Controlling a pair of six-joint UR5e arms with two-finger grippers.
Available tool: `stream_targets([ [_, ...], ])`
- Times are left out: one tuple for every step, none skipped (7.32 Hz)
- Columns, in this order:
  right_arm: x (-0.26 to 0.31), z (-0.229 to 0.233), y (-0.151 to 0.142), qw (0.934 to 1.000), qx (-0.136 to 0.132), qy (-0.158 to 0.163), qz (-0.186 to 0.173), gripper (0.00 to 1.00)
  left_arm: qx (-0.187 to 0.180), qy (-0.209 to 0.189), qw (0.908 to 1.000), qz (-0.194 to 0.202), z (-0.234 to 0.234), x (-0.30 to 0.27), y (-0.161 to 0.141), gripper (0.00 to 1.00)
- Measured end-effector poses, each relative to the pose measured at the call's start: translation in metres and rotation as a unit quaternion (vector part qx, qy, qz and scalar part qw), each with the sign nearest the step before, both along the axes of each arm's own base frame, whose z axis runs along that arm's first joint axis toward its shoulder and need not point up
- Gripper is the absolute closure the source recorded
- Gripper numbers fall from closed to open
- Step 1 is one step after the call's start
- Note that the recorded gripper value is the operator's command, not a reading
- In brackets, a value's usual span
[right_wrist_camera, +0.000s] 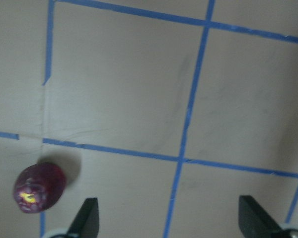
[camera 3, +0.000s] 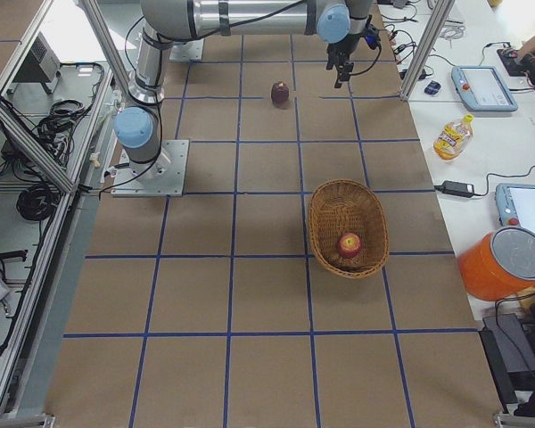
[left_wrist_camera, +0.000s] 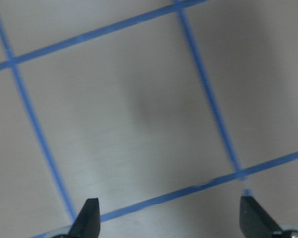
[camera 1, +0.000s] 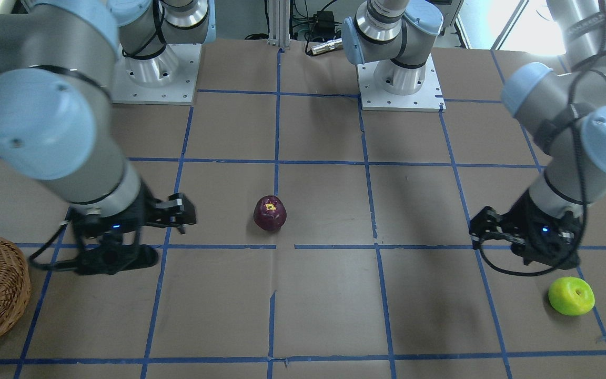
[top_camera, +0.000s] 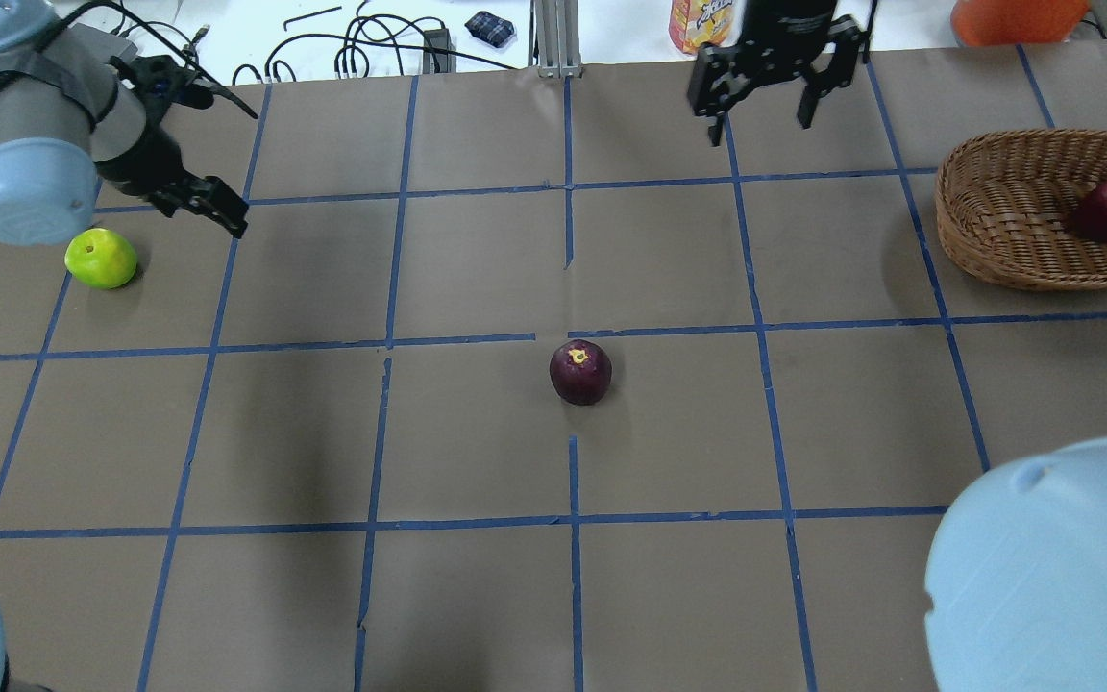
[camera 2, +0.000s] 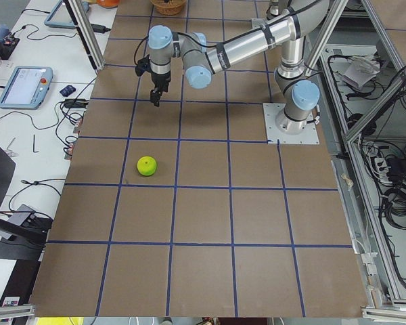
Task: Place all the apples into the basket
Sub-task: 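Open left gripper and reach green apple while right returns to purple apple, then grasp the purple apple with right gripper while left grasps green apple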
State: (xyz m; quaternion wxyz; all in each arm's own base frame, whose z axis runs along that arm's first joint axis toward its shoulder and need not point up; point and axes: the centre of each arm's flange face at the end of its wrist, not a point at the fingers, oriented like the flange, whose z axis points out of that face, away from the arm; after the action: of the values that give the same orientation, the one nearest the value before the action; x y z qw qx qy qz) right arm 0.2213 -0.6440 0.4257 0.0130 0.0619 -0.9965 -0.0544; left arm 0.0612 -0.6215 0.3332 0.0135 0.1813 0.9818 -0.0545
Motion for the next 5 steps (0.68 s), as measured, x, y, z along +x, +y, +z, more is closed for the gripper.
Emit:
stream_targets([
  [0.053,-0.019,0.014,0.9987,0.009,0.0,-0.051,0.0,0.008,0.0,1.0,0.002,-0.011,0.044,-0.01,0.0],
  [0.093,-0.039,0.028,0.9952,0.018,-0.009,-0.095,0.0,0.016,0.004,0.9995,0.025,-0.028,0.095,-0.014,0.0],
  [0.118,-0.058,0.042,0.9923,0.029,-0.014,-0.119,0.0,0.025,0.009,0.9983,0.051,-0.045,0.14,-0.012,0.0],
  [0.134,-0.083,0.057,0.9906,0.035,-0.017,-0.131,0.0,0.032,0.013,0.9975,0.062,-0.06,0.169,-0.014,0.0],
  [0.145,-0.109,0.072,0.9902,0.032,-0.022,-0.134,0.0,0.038,0.016,0.9971,0.064,-0.077,0.186,-0.021,0.0],
])
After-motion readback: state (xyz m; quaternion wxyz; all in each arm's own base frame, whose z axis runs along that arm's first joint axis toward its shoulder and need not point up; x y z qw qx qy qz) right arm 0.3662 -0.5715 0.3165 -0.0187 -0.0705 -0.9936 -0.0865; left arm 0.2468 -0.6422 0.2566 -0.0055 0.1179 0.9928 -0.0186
